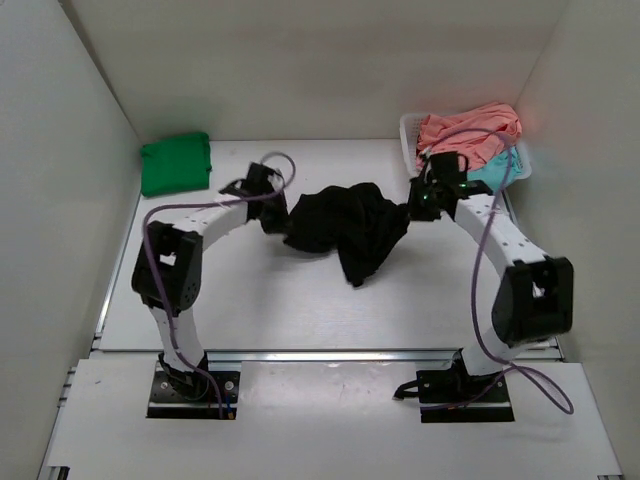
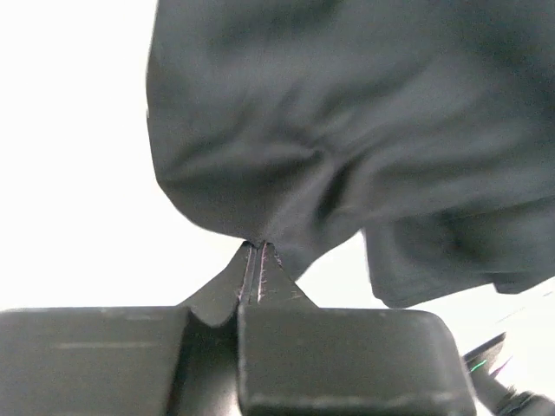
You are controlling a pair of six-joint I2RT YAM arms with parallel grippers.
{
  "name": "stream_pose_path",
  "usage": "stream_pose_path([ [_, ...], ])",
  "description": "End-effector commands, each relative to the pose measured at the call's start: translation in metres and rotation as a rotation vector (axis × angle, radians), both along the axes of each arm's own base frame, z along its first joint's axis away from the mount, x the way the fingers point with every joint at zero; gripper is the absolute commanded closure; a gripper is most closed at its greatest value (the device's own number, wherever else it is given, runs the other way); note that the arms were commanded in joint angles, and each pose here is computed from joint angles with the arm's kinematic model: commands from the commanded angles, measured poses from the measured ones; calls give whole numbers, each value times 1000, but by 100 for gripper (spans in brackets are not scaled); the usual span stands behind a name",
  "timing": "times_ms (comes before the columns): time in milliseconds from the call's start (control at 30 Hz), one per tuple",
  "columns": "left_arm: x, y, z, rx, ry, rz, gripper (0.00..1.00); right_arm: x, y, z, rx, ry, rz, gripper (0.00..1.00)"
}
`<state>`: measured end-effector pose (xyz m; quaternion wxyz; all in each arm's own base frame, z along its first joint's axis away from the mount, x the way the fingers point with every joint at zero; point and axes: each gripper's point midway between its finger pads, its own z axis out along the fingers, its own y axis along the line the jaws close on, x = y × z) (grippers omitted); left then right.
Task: Fold and stack the t-shirts
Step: Flatten out the tshirt
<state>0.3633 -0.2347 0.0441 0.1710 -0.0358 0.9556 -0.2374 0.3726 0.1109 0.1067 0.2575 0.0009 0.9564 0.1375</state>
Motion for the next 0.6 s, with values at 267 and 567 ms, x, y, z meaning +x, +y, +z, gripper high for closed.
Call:
stream_pose_path([
  [267,68,124,414,-189,-875,312,100,-4,-19,300,46,-818,-1,100],
  [567,31,164,500,-262,-1047,395,100,-18,-16,384,105,-1022,0,100],
])
